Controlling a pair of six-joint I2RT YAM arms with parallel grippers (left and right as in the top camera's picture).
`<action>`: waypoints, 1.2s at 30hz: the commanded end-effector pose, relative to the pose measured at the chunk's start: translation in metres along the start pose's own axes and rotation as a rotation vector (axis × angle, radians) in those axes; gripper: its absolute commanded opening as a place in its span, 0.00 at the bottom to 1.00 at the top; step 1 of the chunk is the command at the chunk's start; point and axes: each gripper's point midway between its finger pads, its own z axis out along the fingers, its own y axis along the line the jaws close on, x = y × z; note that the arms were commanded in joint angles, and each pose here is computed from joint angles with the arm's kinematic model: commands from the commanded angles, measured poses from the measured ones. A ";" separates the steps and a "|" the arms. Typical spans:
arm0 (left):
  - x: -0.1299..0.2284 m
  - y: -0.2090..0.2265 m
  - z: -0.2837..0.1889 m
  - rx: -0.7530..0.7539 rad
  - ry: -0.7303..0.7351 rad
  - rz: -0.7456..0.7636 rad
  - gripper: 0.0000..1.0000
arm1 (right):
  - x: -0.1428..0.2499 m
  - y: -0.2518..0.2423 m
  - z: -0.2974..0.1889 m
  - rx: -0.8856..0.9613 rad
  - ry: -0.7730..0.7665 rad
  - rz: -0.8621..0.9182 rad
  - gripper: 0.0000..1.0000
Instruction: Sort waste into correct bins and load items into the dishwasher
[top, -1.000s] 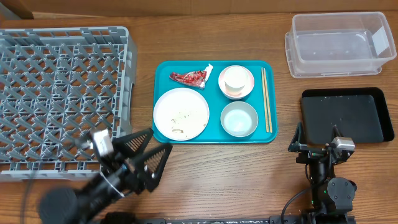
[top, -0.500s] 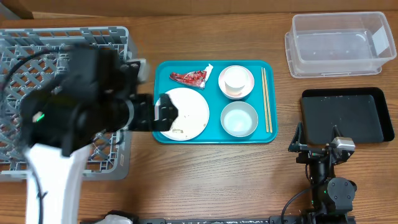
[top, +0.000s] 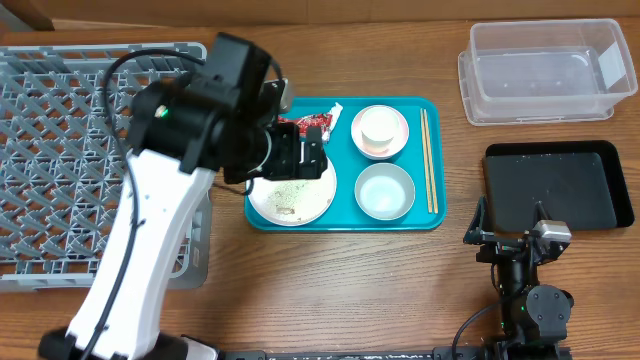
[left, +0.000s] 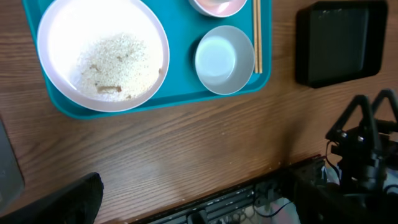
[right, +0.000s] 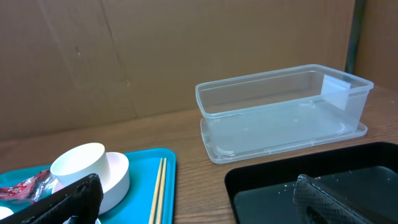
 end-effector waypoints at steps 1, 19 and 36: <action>-0.003 -0.006 0.022 -0.038 0.045 0.003 1.00 | 0.002 0.000 0.000 0.002 -0.004 0.005 1.00; -0.030 0.024 0.170 -0.533 0.026 -0.212 0.59 | 0.002 0.000 0.000 0.002 -0.004 0.005 1.00; -0.033 0.051 0.261 -0.569 0.131 -0.248 0.54 | 0.002 0.000 0.000 0.003 -0.004 0.005 1.00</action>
